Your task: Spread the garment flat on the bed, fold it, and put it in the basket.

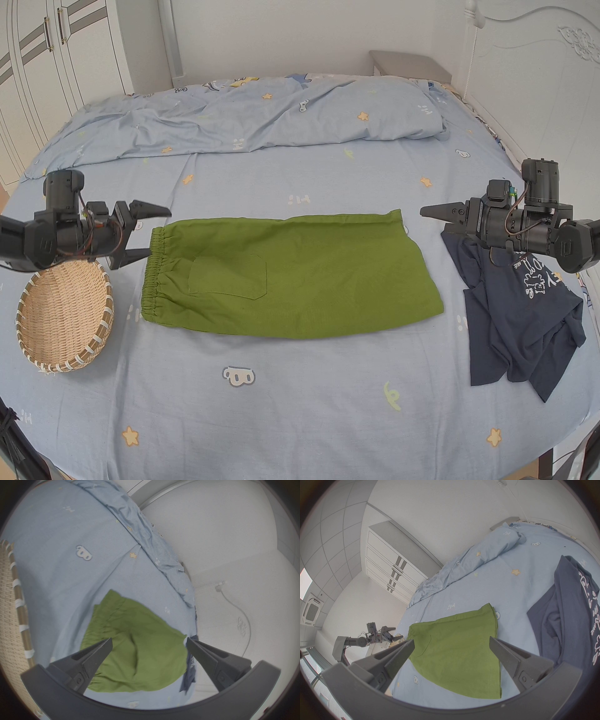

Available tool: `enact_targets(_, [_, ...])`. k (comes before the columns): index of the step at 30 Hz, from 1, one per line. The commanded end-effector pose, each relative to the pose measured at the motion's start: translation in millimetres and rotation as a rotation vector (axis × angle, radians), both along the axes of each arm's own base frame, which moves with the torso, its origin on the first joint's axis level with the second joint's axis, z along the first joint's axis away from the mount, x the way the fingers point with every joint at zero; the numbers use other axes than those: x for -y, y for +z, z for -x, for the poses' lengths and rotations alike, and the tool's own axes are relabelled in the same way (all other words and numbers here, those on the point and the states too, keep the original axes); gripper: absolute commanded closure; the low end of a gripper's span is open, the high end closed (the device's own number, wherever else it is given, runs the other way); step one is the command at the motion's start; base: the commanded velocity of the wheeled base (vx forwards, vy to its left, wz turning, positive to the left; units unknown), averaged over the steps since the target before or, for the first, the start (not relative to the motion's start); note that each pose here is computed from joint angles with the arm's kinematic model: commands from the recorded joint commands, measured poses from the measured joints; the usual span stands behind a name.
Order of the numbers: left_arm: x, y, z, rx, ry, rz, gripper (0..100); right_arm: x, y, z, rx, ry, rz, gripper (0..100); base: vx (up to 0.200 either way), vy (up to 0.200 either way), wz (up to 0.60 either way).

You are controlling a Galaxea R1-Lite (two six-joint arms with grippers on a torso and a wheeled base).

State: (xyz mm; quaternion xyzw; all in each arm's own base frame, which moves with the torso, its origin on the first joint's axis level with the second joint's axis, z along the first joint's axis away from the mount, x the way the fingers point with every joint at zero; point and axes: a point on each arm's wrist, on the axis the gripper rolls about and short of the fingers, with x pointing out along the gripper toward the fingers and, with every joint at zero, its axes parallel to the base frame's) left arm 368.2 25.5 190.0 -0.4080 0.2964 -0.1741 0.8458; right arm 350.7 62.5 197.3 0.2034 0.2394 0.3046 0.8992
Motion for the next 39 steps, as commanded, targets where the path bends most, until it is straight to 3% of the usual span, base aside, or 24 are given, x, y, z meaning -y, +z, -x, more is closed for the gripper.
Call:
enact_targets(1, [-16, -34, 37, 0.064, 0.036, -0.152, 0, 5, 11, 17, 0.039, -0.005, -0.02, 0, 0.0, 0.0, 0.0])
enact_targets(9, [-6, -57, 25, 0.025, 0.065, -0.201, 0, 1, 11, 22, 0.042, 0.009, -0.02, 0, 0.0, 0.0, 0.0])
enact_targets(15, [3, -79, 13, -0.025, 0.029, -0.203, 0, 1, 13, 22, 0.049, 0.009, -0.021, 0, 0.0, 0.0, 0.0])
enact_targets(22, [2, -95, -1, 0.003, 0.036, -0.2, 0, 0, 12, 22, 0.047, 0.009, -0.019, 0, 0.0, 0.0, 0.0])
enact_targets(32, [-8, -93, -7, 0.021, 0.064, -0.202, 0, -1, 10, 19, 0.04, 0.012, -0.02, 0, 0.0, 0.0, 0.0])
enact_targets(39, [-2, -104, -11, -0.003, 0.043, -0.194, 0, -1, 9, 19, 0.039, 0.012, -0.019, 0, 0.0, 0.0, 0.0])
